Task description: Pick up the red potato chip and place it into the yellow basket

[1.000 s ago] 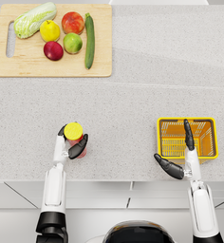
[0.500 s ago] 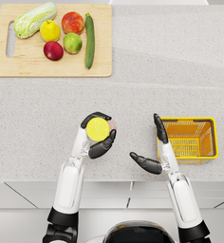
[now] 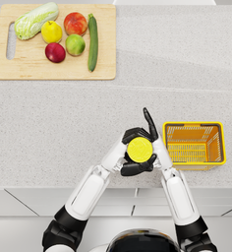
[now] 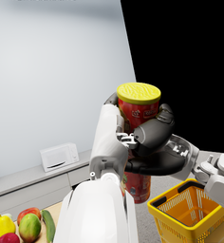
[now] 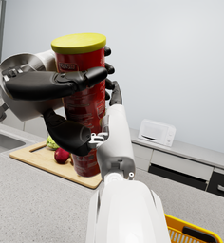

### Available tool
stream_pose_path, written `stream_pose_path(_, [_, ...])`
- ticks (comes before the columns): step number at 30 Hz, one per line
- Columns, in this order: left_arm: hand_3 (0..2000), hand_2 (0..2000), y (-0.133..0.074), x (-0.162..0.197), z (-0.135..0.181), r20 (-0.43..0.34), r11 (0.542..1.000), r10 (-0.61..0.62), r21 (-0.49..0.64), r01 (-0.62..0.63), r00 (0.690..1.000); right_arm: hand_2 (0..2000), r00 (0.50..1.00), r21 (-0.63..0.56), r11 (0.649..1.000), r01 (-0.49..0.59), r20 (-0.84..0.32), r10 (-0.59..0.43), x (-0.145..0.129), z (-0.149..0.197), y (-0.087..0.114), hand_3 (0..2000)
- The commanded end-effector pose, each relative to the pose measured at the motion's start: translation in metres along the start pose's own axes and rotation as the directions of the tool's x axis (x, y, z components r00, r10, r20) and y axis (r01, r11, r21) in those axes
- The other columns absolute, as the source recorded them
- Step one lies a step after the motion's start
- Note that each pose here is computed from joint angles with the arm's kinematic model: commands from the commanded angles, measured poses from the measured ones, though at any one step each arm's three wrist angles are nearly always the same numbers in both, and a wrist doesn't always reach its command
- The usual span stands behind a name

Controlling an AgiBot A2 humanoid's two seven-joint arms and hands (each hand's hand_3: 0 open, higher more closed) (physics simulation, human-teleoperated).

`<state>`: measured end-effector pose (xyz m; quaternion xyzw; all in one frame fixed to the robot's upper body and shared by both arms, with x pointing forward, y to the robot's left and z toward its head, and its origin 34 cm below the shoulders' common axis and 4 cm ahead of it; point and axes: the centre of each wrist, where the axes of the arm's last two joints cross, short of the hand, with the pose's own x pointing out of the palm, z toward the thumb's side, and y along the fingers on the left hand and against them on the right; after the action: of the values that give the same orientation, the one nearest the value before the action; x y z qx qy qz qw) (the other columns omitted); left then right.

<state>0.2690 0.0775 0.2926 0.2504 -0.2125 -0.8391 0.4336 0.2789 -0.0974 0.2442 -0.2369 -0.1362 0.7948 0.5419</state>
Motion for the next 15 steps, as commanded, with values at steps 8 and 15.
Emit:
stream_pose_path(8, [1347,0,-0.001,0.005,0.017,-0.027,0.998,-0.019,0.062,0.02,0.999,2000,0.983,-0.046,0.982,-0.181,-0.042,0.179,0.001,0.012,-0.009,2000])
stream_pose_path(15, [0,0,-0.032,-0.103,0.056,-0.08,0.893,0.422,0.209,-0.398,0.903,2000,0.992,-0.153,0.983,0.098,-0.064,-0.109,-0.08,0.039,-0.013,2000])
